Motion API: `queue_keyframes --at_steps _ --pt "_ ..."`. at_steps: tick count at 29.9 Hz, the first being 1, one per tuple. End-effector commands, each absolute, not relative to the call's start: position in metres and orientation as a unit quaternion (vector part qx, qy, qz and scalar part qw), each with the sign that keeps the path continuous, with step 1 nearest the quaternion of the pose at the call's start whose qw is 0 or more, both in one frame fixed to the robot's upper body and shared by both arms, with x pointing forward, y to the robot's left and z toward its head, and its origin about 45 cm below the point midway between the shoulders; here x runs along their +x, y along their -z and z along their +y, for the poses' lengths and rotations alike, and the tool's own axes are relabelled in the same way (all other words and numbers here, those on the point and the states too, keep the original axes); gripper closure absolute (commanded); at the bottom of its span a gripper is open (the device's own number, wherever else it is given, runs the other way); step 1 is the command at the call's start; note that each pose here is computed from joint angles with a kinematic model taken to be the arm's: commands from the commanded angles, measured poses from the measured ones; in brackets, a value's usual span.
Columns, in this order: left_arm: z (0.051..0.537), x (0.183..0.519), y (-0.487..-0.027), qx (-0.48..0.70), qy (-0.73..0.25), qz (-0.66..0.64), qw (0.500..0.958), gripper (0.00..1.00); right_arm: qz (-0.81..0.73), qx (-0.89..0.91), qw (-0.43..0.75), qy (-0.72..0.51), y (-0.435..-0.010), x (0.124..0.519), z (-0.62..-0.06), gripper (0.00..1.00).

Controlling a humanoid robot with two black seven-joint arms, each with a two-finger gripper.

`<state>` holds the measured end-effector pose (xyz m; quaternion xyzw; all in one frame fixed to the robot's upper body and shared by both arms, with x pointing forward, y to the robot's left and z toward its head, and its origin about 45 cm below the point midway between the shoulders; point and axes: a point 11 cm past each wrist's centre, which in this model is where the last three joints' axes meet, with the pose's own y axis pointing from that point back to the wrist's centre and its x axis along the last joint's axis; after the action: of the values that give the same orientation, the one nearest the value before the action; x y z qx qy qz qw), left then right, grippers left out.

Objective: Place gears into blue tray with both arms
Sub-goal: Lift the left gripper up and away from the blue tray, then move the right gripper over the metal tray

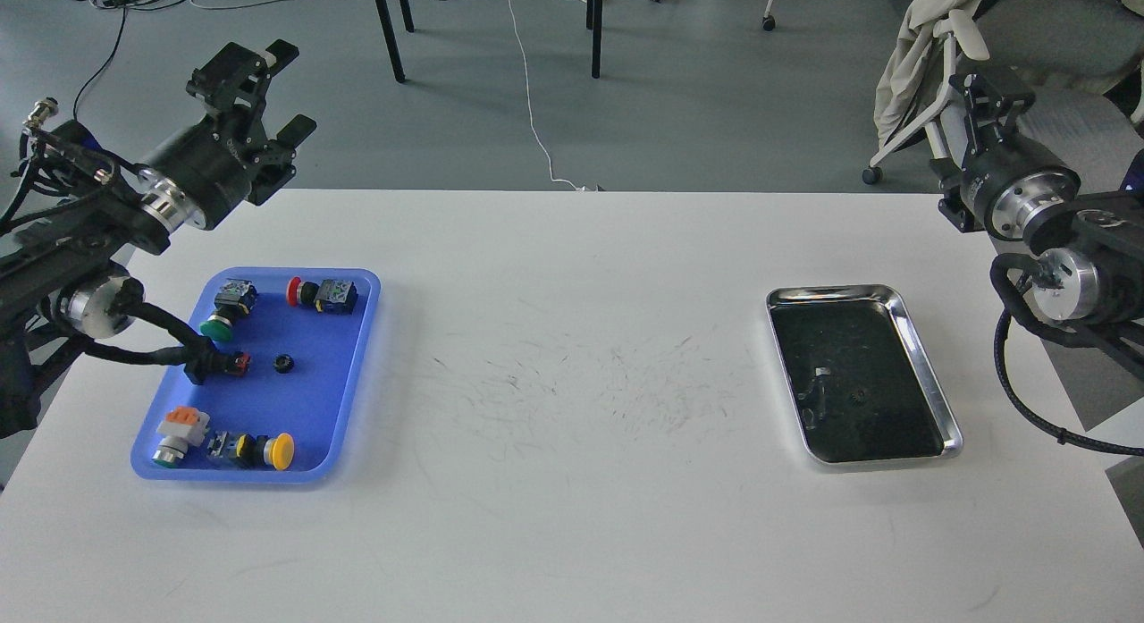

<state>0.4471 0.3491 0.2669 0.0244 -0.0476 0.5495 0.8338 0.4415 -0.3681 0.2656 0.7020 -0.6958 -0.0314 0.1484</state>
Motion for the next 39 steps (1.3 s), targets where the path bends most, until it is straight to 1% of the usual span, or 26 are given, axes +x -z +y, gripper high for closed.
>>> queue_keyframes --at_steps 1,3,6,12,14,17,23,26,30,34,39 --pt "0.352 0.448 -0.259 0.045 -0.551 -0.006 0.834 0.01 -0.688 0.707 0.160 0.027 -0.262 0.439 -0.365 0.01" --pt "0.357 0.450 -0.256 0.057 -0.558 0.038 0.827 0.01 -0.686 0.709 0.160 0.027 -0.261 0.438 -0.363 0.01" --pt "0.365 0.454 -0.270 -0.018 -0.572 0.104 0.814 0.01 -0.685 0.710 0.160 0.028 -0.261 0.438 -0.362 0.01" --pt "0.368 0.455 -0.281 -0.082 -0.576 0.117 0.805 0.01 -0.683 0.711 0.163 0.029 -0.259 0.436 -0.362 0.01" --pt "0.367 0.452 -0.277 -0.106 -0.570 0.138 0.803 0.01 -0.682 0.712 0.164 0.027 -0.261 0.434 -0.363 0.01" --pt "0.367 0.454 -0.273 -0.112 -0.578 0.146 0.795 0.01 -0.674 0.719 0.172 0.013 -0.263 0.431 -0.361 0.01" --pt "0.372 0.451 -0.264 -0.113 -0.589 0.155 0.785 0.01 -0.621 0.745 0.241 -0.033 -0.247 0.414 -0.355 0.01" --pt "0.380 0.453 -0.266 -0.119 -0.598 0.153 0.778 0.01 -0.594 0.758 0.264 -0.053 -0.250 0.406 -0.354 0.01" --pt "0.377 0.454 -0.267 -0.129 -0.598 0.153 0.776 0.01 -0.562 0.769 0.294 -0.082 -0.258 0.400 -0.359 0.01" --pt "0.383 0.455 -0.266 -0.126 -0.605 0.152 0.771 0.01 -0.509 0.780 0.351 -0.096 -0.263 0.388 -0.369 0.01" --pt "0.381 0.456 -0.264 -0.123 -0.610 0.152 0.768 0.01 -0.446 0.768 0.442 -0.127 -0.255 0.367 -0.388 0.01"
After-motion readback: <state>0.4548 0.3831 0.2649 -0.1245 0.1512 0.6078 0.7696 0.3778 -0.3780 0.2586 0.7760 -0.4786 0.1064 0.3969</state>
